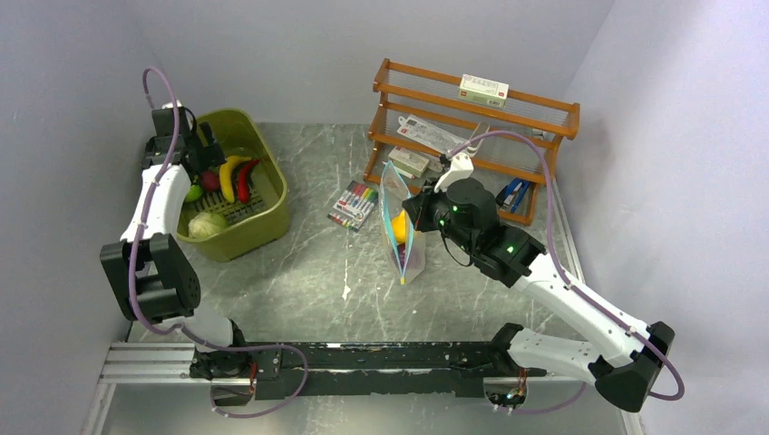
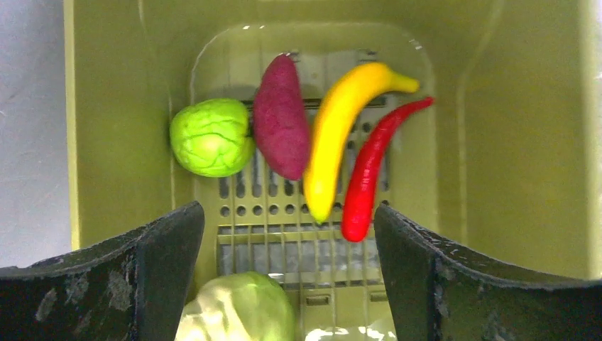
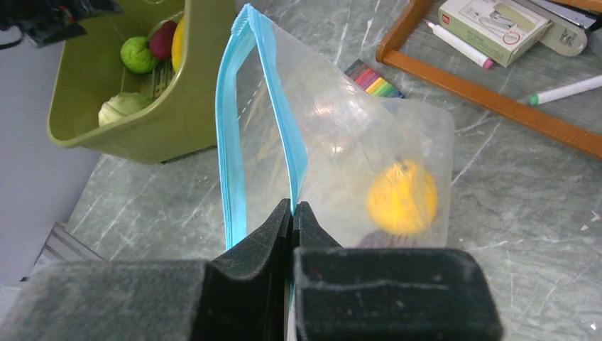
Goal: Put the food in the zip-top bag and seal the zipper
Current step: Pick up the fake vegetable from the bin.
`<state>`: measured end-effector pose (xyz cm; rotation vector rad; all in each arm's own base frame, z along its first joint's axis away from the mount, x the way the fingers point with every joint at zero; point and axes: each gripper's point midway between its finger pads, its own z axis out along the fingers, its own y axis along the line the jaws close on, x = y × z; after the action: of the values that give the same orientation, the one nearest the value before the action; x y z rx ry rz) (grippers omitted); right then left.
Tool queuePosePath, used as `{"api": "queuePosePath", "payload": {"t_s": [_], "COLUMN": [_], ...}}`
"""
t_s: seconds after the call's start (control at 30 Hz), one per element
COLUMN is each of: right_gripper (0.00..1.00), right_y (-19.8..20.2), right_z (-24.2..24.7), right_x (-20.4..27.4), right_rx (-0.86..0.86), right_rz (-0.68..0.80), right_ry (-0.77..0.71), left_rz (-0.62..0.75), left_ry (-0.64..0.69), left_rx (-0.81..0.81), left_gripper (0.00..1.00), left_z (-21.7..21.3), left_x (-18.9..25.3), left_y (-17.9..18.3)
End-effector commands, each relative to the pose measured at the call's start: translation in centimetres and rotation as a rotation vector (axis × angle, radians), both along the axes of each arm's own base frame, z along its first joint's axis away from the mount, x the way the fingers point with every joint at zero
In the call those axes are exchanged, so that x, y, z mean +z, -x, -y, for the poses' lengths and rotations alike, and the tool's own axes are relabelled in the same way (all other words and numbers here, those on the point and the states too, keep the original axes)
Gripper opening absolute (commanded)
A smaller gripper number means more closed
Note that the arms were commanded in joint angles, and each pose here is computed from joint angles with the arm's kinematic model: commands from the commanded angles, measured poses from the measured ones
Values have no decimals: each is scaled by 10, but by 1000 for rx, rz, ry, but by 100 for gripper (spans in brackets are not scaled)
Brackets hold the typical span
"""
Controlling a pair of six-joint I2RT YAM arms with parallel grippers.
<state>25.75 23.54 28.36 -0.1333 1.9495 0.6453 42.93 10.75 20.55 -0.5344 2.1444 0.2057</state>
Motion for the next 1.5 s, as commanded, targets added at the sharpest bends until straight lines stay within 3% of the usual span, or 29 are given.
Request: {"api": "queuePosePath", "payload": {"t_s": [0.0,0.17,0.47,0.93,1.13,1.47], "right_gripper": [0,0,0,0,0,0], "right_y": [-4,-7,-16,-36,-36,-32], "right_z": [-1,-5,-1,2,-6,0], "right_x": [20,21,13,0,-1,2], "right_rx": [6,28,-7,-84,-69,-86], "right_rz": [85,103,114,101,84,78], "right_ry": [-22,1,56,127,106,92], "left_rz": [6,-67,-138,-140,-151,-177], "left_ry": [23,0,46,55,116,102], "left_rx": [30,80,-46,-21,-83,-67], "left_gripper": [86,82,70,67,61,62], "left_z": [-24,-47,-37,-48,-37,-25], "left_x": [-6,-27,-62,-84,-94,-101], "left_y": [-6,-2,-21,-55,-67,-69]}}
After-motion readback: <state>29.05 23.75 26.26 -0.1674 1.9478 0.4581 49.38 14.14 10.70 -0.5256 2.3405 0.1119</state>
